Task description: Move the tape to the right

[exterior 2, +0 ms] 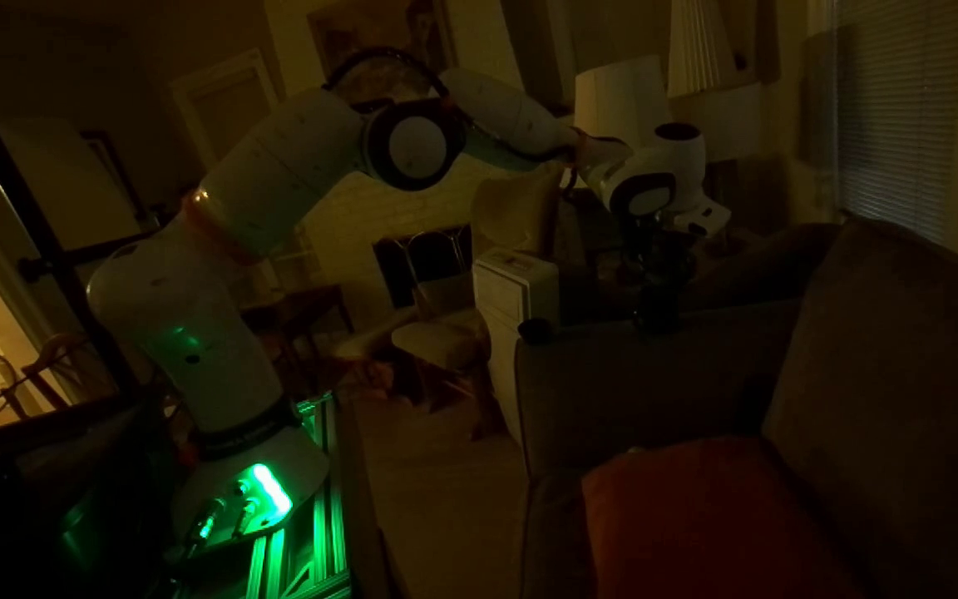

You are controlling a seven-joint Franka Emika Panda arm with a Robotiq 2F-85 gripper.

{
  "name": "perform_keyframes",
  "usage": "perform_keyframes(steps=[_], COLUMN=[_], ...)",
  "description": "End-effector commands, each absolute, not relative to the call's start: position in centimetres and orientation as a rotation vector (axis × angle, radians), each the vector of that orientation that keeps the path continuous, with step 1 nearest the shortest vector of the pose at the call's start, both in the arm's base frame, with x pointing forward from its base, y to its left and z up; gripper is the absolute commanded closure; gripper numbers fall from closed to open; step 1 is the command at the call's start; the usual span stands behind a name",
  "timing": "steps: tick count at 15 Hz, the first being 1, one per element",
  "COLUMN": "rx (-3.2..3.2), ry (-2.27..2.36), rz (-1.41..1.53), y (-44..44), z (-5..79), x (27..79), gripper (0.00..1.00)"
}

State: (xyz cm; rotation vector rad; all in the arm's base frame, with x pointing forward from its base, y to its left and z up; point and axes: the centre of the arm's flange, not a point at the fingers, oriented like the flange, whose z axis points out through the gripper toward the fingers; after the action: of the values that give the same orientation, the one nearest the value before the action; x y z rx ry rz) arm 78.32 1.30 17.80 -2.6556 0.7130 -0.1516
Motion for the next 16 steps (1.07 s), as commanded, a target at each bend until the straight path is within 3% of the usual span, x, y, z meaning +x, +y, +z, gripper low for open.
perform_keyframes(steps=[1, 10, 11, 13, 16], rx=[-2.668, -2.686, -2.688, -2.693, -2.697], ry=[0.725, 0.699, 0.699, 0.702, 0.702], rz=[-0.105, -0.077, -0.078, -0.071, -0.067], y=[1.5, 2.3, 2.3, 2.3, 2.4], z=[16.6, 15.7, 15.7, 15.7, 15.8], x=[78.9, 79.7, 79.7, 79.6, 79.5], gripper=[0.95, 0.95, 0.55, 0.49, 0.25])
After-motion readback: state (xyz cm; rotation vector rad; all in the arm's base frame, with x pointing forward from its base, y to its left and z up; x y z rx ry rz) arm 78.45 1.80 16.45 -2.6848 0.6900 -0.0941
